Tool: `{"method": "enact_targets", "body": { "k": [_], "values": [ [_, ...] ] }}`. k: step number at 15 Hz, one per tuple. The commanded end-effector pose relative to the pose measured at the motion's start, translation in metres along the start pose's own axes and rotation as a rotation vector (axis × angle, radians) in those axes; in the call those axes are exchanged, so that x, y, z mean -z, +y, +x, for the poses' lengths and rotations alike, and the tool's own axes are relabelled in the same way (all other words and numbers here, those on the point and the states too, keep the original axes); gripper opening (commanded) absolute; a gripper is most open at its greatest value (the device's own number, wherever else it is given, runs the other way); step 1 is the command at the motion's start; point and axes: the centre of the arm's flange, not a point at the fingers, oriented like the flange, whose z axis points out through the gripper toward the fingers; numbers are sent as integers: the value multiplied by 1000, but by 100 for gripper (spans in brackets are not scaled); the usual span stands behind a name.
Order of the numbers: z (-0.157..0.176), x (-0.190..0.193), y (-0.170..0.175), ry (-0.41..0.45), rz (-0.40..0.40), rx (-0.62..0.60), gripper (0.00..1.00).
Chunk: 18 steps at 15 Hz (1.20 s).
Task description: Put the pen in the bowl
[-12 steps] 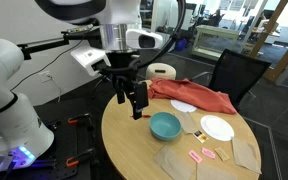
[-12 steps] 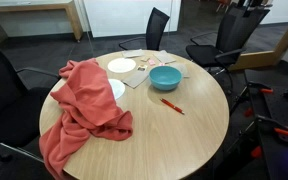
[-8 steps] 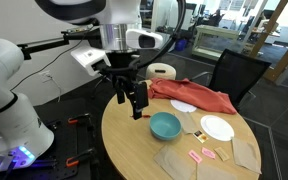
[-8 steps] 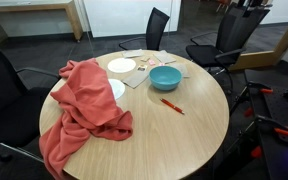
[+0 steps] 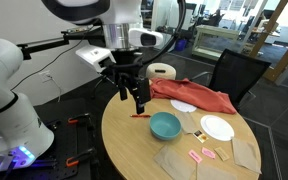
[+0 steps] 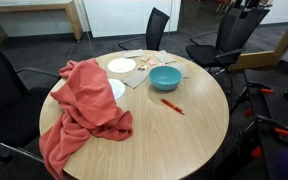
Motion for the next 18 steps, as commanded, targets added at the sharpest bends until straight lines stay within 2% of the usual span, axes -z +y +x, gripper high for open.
{"method": "enact_targets", "body": {
  "k": [1,4,8,12,18],
  "values": [
    [54,-9,-40,38,-8,-2,100],
    [93,-18,-94,59,-6,-13,100],
    [122,-46,-153,54,20,-68,100],
    [140,-88,-179,74,45,-184,100],
    [169,-155,-196,92,109,-321,100]
  ]
}}
